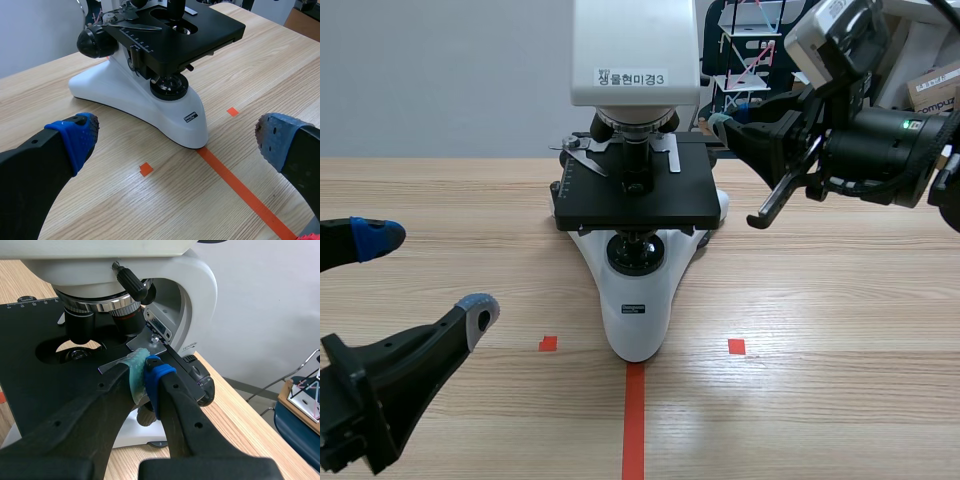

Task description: Return to the home posture

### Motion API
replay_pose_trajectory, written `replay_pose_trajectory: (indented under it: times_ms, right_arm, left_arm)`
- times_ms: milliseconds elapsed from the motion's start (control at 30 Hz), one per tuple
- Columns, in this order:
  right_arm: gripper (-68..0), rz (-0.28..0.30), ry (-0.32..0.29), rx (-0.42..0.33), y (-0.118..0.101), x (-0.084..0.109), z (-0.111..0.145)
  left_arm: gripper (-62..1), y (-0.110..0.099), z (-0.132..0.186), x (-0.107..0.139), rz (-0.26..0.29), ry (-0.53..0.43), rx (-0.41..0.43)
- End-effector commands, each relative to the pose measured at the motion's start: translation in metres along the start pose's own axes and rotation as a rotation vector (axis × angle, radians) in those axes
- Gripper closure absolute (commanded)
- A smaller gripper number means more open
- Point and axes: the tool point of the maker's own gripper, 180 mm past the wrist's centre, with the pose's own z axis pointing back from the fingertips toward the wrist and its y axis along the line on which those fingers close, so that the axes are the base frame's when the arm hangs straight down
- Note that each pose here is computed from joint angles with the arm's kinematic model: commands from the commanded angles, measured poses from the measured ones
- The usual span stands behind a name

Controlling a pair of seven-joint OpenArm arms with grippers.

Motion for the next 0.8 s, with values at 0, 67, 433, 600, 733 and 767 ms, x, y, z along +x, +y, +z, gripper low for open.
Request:
replay_pose_trajectory:
  times_ms: [0,67,433,600,733,767]
  right_arm:
    - [-0.3,0.020,-0.027,-0.006,-0.0067,0.0108,0.0014]
    - [-0.3,0.020,-0.027,-0.006,-0.0067,0.0108,0.0014]
    - [-0.3,0.020,-0.024,-0.006,-0.0067,0.0103,0.0014]
    - [-0.3,0.018,-0.023,-0.005,-0.0062,0.0097,0.0016]
    - [-0.3,0.016,-0.021,-0.005,-0.0055,0.0086,0.0019]
    - [-0.6,0.016,-0.019,-0.005,-0.0054,0.0082,0.0021]
  left_arm:
    - [-62.3,-0.0022,0.0000,0.0062,0.012,-0.026,-0.004]
    - [-62.3,-0.0022,0.0000,0.0062,0.012,-0.026,-0.004]
    - [-62.3,-0.0022,0.0000,0.0061,0.012,-0.025,-0.004]
    - [-62.3,-0.0022,0.0000,0.0061,0.012,-0.025,-0.004]
    - [-62.3,-0.0022,0.0000,0.0062,0.012,-0.026,-0.004]
    - [-62.3,-0.0022,0.0000,0.0062,0.012,-0.026,-0.004]
